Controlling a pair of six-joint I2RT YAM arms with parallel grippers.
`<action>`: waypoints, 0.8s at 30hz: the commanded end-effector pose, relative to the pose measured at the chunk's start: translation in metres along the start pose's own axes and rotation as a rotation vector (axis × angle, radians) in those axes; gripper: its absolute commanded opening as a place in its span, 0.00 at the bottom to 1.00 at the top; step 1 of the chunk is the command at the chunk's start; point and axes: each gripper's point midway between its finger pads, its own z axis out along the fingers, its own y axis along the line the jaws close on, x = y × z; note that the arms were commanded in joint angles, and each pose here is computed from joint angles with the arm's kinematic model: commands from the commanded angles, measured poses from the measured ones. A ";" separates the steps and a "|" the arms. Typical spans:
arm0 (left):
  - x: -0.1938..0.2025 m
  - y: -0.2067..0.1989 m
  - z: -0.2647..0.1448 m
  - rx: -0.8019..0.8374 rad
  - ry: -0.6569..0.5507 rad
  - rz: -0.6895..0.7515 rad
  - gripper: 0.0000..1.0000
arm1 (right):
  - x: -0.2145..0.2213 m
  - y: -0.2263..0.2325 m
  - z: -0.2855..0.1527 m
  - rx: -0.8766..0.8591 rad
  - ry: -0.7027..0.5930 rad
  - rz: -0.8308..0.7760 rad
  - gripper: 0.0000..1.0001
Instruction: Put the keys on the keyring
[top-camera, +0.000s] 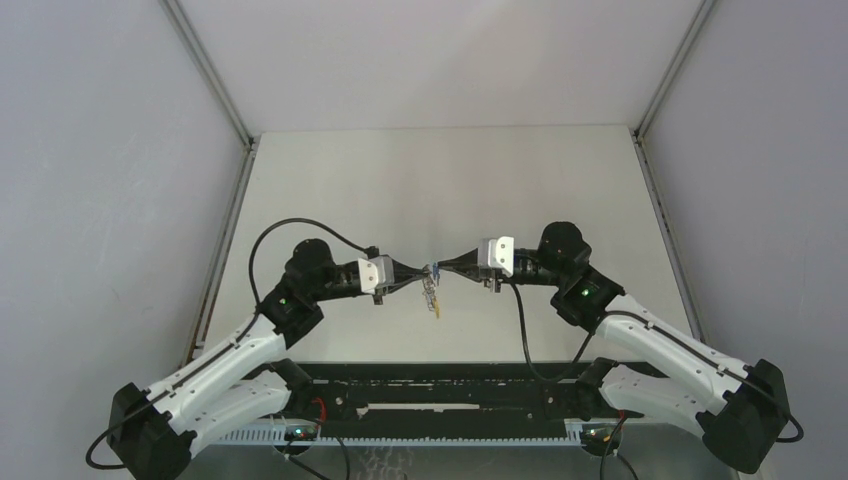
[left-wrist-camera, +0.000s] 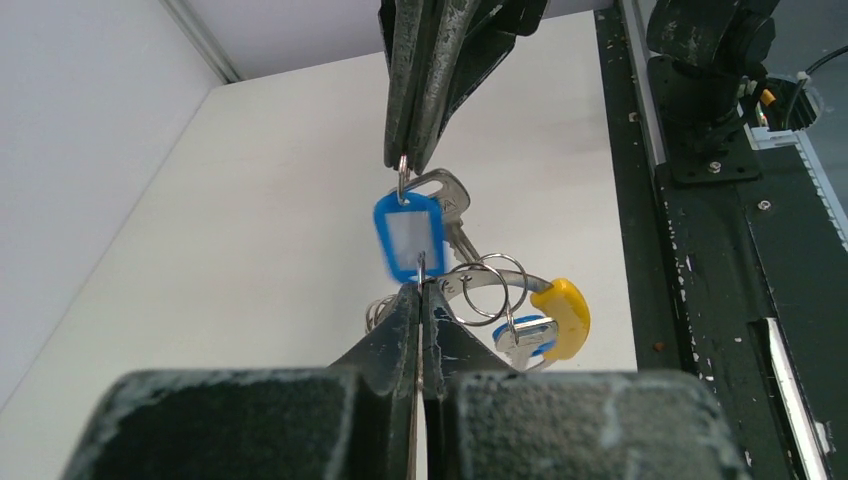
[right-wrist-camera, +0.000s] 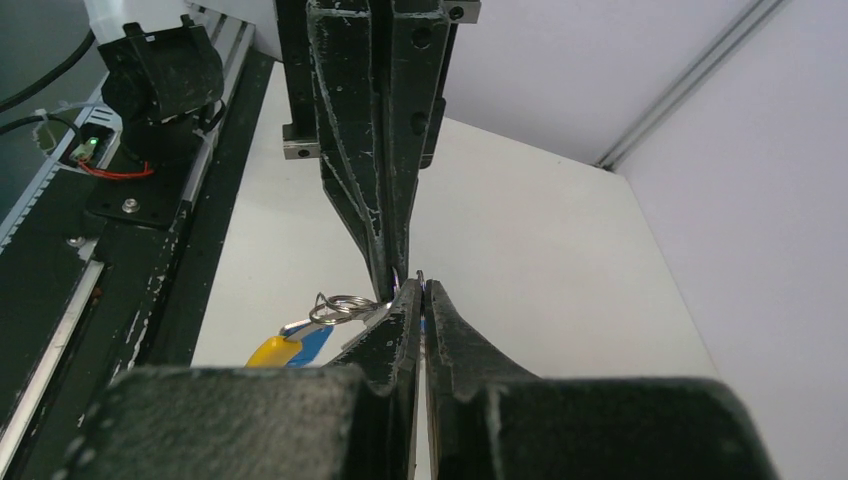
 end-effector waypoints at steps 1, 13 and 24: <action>-0.042 0.010 0.002 -0.003 -0.093 0.064 0.00 | -0.008 0.002 0.000 -0.033 -0.039 -0.044 0.00; -0.049 0.008 0.002 0.013 -0.120 0.065 0.00 | 0.001 0.003 0.005 -0.059 -0.013 -0.027 0.00; -0.046 0.008 0.003 0.013 -0.118 0.058 0.00 | -0.003 0.001 0.003 -0.045 -0.020 -0.024 0.00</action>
